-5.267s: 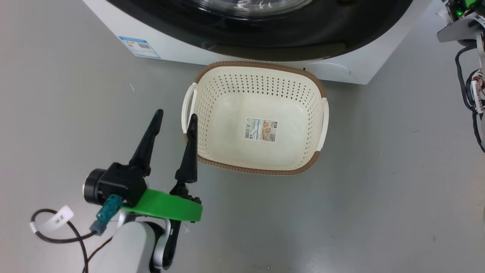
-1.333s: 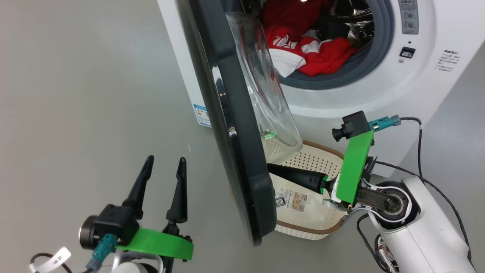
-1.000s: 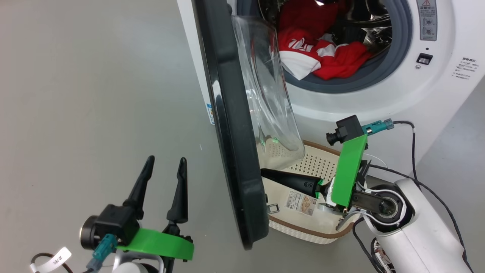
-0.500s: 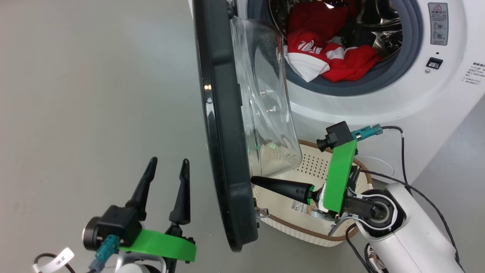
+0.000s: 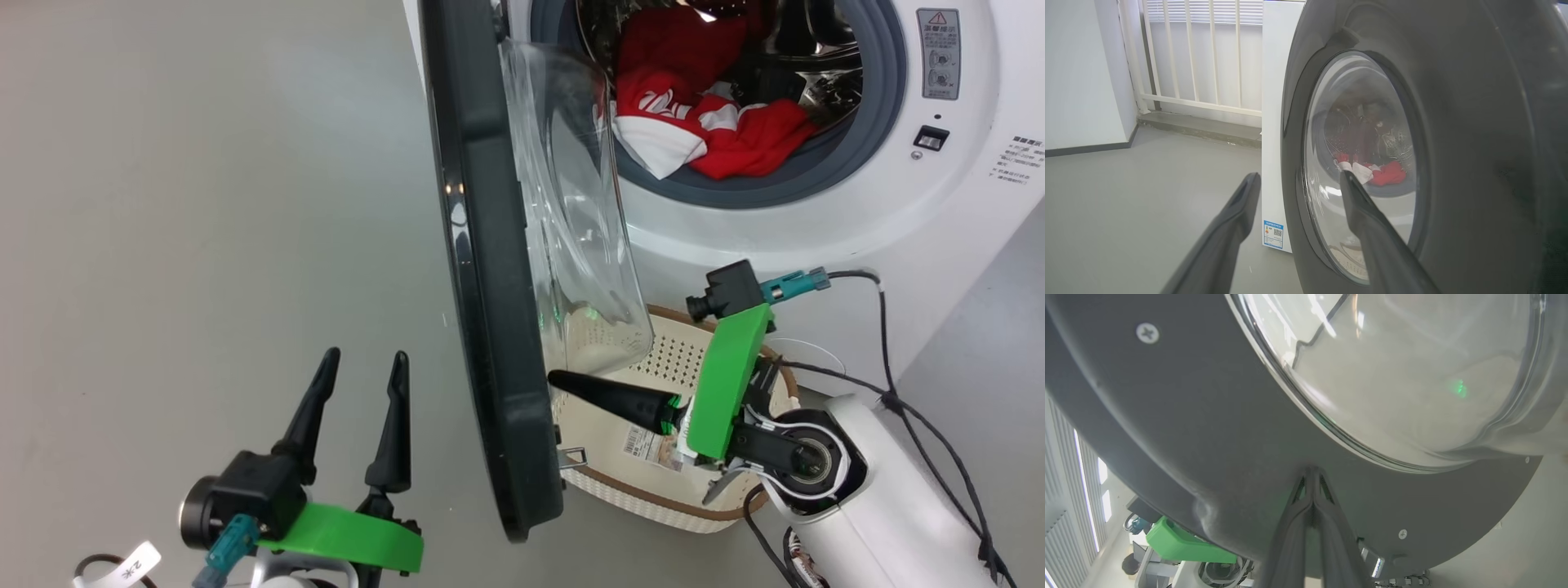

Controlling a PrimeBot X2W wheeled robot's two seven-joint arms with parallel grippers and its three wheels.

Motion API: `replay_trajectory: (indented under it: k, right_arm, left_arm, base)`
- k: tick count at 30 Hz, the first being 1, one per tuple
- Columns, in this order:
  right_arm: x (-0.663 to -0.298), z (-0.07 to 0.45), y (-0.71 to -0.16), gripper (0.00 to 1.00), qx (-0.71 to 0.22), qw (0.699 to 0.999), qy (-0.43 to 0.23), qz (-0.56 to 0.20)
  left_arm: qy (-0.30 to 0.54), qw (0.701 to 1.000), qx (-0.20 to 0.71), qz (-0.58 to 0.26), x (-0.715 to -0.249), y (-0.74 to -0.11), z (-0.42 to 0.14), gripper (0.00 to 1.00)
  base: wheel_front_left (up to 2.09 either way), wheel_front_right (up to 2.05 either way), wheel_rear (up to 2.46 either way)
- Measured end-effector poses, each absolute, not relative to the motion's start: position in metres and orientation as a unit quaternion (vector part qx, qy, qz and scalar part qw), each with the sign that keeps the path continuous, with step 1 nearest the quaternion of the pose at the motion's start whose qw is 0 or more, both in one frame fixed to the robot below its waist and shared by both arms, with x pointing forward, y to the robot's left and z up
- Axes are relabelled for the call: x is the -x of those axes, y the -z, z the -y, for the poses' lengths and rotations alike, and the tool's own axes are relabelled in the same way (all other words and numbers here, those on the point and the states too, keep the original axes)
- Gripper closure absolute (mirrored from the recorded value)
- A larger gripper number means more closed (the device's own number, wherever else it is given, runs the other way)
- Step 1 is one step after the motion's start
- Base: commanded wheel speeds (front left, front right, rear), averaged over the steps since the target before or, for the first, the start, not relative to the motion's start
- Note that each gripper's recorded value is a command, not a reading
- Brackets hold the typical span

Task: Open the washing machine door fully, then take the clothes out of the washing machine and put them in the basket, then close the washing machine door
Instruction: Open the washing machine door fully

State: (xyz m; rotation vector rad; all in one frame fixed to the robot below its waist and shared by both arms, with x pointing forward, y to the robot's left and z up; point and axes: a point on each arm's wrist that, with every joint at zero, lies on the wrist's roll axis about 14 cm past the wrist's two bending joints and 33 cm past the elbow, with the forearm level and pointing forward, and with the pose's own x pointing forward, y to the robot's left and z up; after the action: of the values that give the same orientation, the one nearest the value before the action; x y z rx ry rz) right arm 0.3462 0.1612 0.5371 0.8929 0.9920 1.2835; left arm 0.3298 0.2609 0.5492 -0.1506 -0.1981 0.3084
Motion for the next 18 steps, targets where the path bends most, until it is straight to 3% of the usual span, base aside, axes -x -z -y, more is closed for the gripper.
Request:
replay_trajectory:
  k: [1, 3, 4, 18]
  right_arm:
    - [-0.349, -0.16, -0.536, 0.64, -0.382, 0.61, -0.551, -0.423]
    - [-0.356, -0.159, -0.537, 0.04, -0.371, 0.634, -0.544, -0.405]
    - [-0.358, -0.159, -0.537, 0.0, -0.363, 0.646, -0.542, -0.396]
    - [-0.394, -0.125, -0.543, 0.0, -0.327, 0.785, -0.47, -0.238]
  left_arm:
    - [-0.153, 0.98, 0.075, 0.097, -0.329, -0.548, -0.261, 0.0]
    - [-0.153, 0.98, 0.075, 0.098, -0.329, -0.549, -0.261, 0.0]
    - [-0.153, 0.98, 0.076, 0.099, -0.329, -0.549, -0.261, 0.0]
    - [-0.16, 0.979, 0.081, 0.097, -0.326, -0.546, -0.264, 0.0]
  base:
    - [0.0, 0.0, 0.0]
    - [0.0, 0.0, 0.0]
    - [0.0, 0.0, 0.0]
    - [0.0, 0.0, 0.0]
